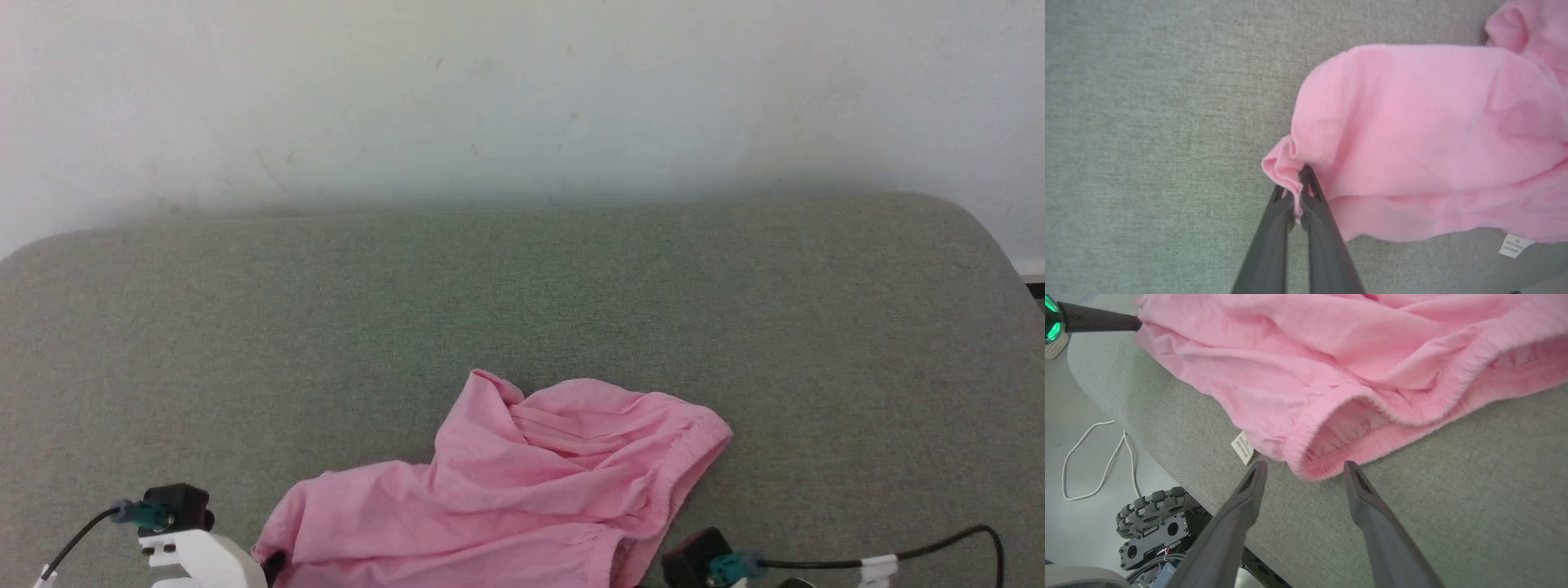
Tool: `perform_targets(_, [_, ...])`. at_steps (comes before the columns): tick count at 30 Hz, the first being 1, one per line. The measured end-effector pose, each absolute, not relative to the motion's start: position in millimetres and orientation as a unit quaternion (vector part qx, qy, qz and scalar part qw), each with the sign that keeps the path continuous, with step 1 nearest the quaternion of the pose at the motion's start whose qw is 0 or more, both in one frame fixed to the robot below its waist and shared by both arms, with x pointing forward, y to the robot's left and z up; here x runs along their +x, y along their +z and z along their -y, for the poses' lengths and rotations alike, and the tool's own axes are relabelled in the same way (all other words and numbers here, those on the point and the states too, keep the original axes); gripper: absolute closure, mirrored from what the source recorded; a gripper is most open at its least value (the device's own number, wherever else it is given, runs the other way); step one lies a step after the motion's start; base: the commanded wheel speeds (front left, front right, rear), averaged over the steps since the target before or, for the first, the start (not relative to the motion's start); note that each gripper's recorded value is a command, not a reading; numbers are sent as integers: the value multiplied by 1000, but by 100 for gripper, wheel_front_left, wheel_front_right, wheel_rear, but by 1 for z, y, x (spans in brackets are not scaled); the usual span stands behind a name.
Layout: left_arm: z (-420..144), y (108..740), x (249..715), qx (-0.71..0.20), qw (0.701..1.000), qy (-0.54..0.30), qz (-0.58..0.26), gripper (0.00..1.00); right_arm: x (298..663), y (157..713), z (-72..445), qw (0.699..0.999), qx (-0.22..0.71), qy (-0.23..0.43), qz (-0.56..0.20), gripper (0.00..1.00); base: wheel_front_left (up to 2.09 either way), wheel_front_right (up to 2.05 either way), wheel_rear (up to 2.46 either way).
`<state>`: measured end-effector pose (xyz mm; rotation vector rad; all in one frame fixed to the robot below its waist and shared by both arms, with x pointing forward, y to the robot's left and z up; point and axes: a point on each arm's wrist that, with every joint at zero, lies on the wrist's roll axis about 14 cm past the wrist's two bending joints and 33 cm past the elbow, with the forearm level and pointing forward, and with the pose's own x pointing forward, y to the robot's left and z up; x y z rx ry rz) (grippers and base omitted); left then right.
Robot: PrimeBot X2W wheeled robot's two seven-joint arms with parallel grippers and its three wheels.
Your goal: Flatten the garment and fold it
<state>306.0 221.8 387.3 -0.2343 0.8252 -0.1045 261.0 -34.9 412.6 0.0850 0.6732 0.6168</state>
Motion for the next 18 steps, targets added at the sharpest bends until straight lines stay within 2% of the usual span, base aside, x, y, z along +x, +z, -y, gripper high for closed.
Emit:
perform_targets(11, [-219,410,314,-115,928,-45,-352,100,260,364,13,845,-13,338,-414,0,0,0,0])
perform_targets(12, [-218,410,314,-116,928,-45,-351,100,260,361,12,840,-13,340,-423,3,0,0,0])
perform_targets(13, [-219,410,313,-116,928,-43,-351,100,260,359,10,835,-17,344,-429,52,0,0,0])
perform_targets(14, [-220,410,313,-117,928,-40,-351,100,261,358,9,832,-18,346,-434,89,0,0,0])
perform_targets(15, [-220,410,312,-116,928,-40,-351,100,263,358,6,829,-14,349,-437,100,0,0,0])
perform_targets(18, [-220,408,309,-118,927,-38,-353,100,266,359,5,827,-10,350,-440,100,0,0,0])
